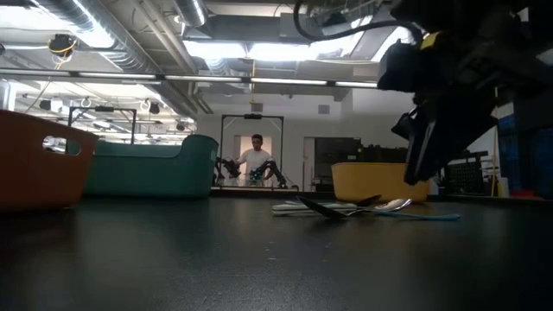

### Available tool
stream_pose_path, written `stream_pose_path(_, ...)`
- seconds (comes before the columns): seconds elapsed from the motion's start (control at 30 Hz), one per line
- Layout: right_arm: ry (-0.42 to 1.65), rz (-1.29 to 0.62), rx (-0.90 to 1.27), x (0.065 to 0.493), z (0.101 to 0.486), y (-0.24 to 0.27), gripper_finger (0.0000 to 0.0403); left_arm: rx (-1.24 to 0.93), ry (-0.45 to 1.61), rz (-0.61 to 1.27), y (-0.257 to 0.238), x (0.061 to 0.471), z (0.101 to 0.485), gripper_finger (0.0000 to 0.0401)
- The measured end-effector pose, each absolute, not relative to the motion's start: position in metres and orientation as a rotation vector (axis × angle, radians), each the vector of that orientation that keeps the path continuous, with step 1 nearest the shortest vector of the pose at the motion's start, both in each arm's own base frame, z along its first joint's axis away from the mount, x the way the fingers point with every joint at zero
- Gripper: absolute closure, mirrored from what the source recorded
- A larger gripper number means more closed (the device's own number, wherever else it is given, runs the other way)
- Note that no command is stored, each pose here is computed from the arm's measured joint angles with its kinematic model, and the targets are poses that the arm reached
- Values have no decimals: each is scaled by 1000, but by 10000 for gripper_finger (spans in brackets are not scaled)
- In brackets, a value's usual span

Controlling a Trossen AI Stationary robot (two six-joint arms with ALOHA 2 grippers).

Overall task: Sort silverware by color (type)
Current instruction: Put the light blue spoon into the orange bin

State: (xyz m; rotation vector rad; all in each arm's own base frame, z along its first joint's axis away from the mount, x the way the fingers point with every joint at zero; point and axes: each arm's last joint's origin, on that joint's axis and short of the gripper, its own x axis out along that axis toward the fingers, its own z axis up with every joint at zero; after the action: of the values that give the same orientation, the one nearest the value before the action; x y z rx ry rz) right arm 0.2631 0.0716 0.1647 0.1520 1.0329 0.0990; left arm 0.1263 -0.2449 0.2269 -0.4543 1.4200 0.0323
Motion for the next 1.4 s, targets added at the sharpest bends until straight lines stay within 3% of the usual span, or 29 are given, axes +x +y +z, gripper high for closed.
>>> stream_pose_path(0.47, 1086, 48, 86, 274, 135, 73, 297, -510, 1389, -22, -253, 131, 248, 319)
stream_pose_path(1.4, 1021, 64, 40, 283, 143, 74, 297, -561, 1353, -27, -253, 143, 262, 319)
